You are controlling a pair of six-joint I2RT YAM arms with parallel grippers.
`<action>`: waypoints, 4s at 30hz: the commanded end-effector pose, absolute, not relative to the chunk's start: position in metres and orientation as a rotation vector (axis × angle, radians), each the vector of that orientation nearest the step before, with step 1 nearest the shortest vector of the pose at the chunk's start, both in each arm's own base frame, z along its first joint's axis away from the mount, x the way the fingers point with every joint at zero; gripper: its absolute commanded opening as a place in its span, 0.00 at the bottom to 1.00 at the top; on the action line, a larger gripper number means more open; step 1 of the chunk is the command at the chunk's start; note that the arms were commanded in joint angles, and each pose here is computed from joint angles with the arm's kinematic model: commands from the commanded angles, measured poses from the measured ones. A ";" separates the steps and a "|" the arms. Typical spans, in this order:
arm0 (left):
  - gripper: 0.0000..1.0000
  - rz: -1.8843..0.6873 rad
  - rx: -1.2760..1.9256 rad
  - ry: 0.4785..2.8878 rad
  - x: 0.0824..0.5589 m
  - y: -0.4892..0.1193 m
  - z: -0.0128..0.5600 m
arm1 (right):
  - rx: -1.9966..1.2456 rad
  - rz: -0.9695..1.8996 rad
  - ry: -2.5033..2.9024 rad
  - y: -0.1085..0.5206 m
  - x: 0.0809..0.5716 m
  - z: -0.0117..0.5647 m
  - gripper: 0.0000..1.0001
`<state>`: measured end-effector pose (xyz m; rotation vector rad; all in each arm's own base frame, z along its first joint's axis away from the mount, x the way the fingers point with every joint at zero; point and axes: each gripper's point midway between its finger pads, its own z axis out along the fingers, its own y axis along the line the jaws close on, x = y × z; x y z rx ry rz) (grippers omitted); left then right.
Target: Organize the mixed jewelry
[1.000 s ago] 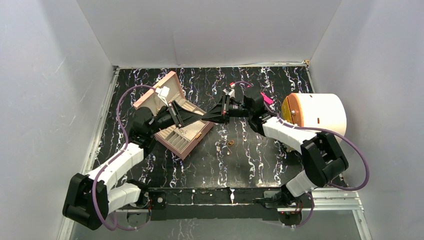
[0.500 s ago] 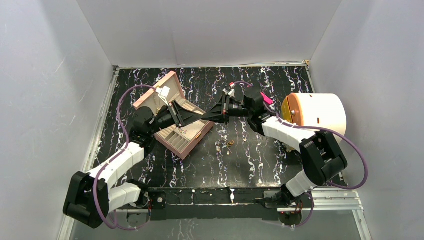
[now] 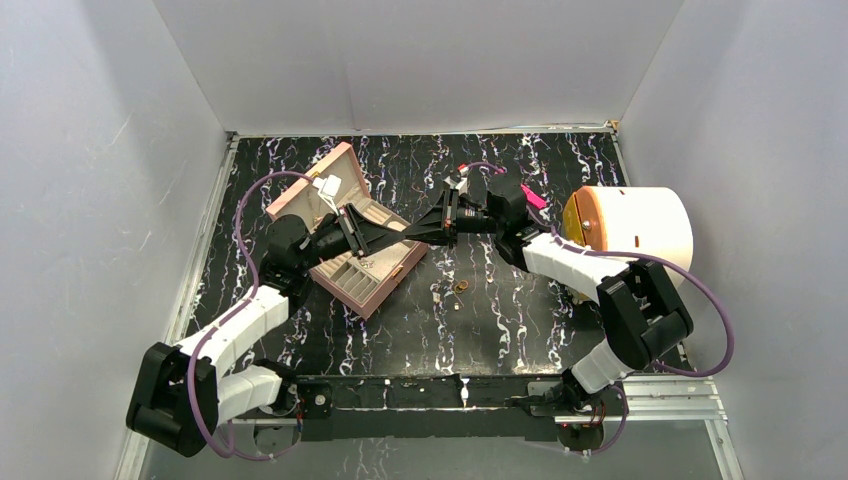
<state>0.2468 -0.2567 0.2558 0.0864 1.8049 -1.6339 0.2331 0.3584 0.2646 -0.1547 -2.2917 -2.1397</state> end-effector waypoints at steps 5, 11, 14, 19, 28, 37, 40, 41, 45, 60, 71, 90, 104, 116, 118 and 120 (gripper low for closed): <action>0.19 -1.623 0.130 1.737 0.245 -0.256 0.272 | -0.080 -2.228 -2.271 0.360 0.237 0.286 0.00; 0.24 -1.613 0.118 1.729 0.246 -0.255 0.272 | -0.088 -2.207 -2.285 0.360 0.236 0.281 0.00; 0.25 -1.610 0.114 1.726 0.246 -0.254 0.273 | -0.098 -2.197 -2.297 0.359 0.236 0.278 0.00; 0.19 -1.609 0.118 1.730 0.246 -0.254 0.272 | -0.100 -2.194 -2.303 0.359 0.237 0.276 0.00; 0.07 -1.592 0.120 1.743 0.247 -0.254 0.269 | -0.110 -2.181 -2.304 0.359 0.237 0.272 0.00; 0.00 -1.587 0.119 1.724 0.245 -0.252 0.275 | -0.100 -2.197 -2.290 0.358 0.238 0.277 0.09; 0.00 -1.571 0.115 1.731 0.247 -0.252 0.274 | -0.117 -2.216 -2.285 0.353 0.240 0.279 0.30; 0.00 -1.567 0.109 1.734 0.247 -0.251 0.274 | -0.133 -2.226 -2.284 0.350 0.241 0.280 0.38; 0.00 -1.550 0.096 1.743 0.249 -0.250 0.271 | -0.177 -2.253 -2.285 0.338 0.244 0.280 0.49; 0.00 -1.029 -0.002 2.184 0.276 -0.214 0.208 | -0.246 -2.003 -2.714 0.305 0.260 0.221 0.59; 0.00 -0.538 0.115 2.381 0.300 -0.186 0.206 | -0.195 -1.534 -3.188 0.265 0.269 0.166 0.58; 0.00 0.175 0.486 2.654 0.308 -0.171 0.155 | -0.242 -1.196 -3.286 0.237 0.255 0.108 0.59; 0.00 0.202 0.485 2.687 0.317 -0.178 0.125 | -0.250 -1.193 -3.279 0.239 0.257 0.103 0.59; 0.00 0.315 0.508 2.671 0.326 -0.168 0.121 | -0.280 -1.174 -3.290 0.236 0.256 0.102 0.60; 0.00 0.318 0.517 2.681 0.324 -0.168 0.118 | -0.280 -1.172 -3.291 0.235 0.256 0.102 0.60; 0.00 0.328 0.523 2.689 0.322 -0.166 0.115 | -0.284 -1.166 -3.296 0.234 0.256 0.102 0.60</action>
